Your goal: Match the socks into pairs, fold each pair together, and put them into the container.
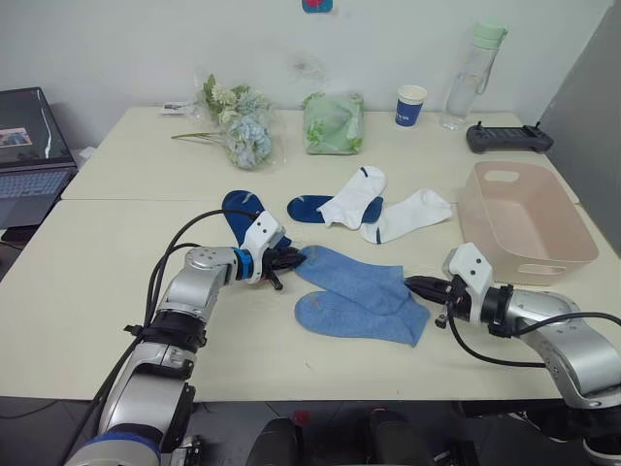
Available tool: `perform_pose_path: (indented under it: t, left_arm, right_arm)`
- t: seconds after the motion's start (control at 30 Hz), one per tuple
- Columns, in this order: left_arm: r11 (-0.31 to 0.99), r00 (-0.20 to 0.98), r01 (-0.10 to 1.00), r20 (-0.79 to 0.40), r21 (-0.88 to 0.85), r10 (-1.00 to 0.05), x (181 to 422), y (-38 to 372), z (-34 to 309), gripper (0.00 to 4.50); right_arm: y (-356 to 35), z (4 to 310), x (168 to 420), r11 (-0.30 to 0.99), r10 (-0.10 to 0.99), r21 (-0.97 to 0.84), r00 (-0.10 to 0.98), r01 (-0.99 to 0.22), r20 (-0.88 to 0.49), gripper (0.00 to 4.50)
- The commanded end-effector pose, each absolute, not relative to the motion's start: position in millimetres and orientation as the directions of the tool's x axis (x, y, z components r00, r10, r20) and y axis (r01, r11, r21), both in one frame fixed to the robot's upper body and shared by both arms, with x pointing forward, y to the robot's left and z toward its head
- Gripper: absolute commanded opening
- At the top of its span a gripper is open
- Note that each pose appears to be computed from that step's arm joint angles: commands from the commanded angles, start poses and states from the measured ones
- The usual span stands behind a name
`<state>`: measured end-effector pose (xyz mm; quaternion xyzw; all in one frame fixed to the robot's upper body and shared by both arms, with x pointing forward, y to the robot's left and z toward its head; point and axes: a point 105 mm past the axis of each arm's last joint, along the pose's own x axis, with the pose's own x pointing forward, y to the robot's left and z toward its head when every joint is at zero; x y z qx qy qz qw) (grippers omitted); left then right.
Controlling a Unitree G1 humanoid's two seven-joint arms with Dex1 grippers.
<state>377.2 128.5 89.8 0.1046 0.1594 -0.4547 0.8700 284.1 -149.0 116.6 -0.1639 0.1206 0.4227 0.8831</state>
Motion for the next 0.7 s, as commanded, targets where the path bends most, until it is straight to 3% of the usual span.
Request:
perform_pose_path:
  t: [0.03,0.27,0.57,0.7]
  left_arm:
    - [0.551,0.538,0.832,-0.322,0.058,-0.779,377.7,127.5,106.5,0.03]
    - [0.559,0.542,0.829,-0.282,0.024,-0.792,371.4,133.6,124.1,0.03]
    - [0.471,0.437,0.873,-0.223,-0.128,-0.871,303.7,116.3,145.4,0.03]
    - [0.506,0.472,0.836,-0.192,-0.212,-0.860,281.0,114.1,139.3,0.03]
  right_arm:
    - [-148.0,129.7,284.6,0.585,0.713,-0.232,0.629,-0.777,-0.310,0.00]
    - [-156.2,136.9,286.2,0.589,0.707,-0.239,0.636,-0.772,-0.310,0.00]
    - [-167.9,159.7,275.7,0.512,0.783,-0.137,0.527,-0.848,-0.332,0.00]
    - [-168.0,159.5,263.4,0.443,0.821,-0.058,0.431,-0.895,-0.375,0.00]
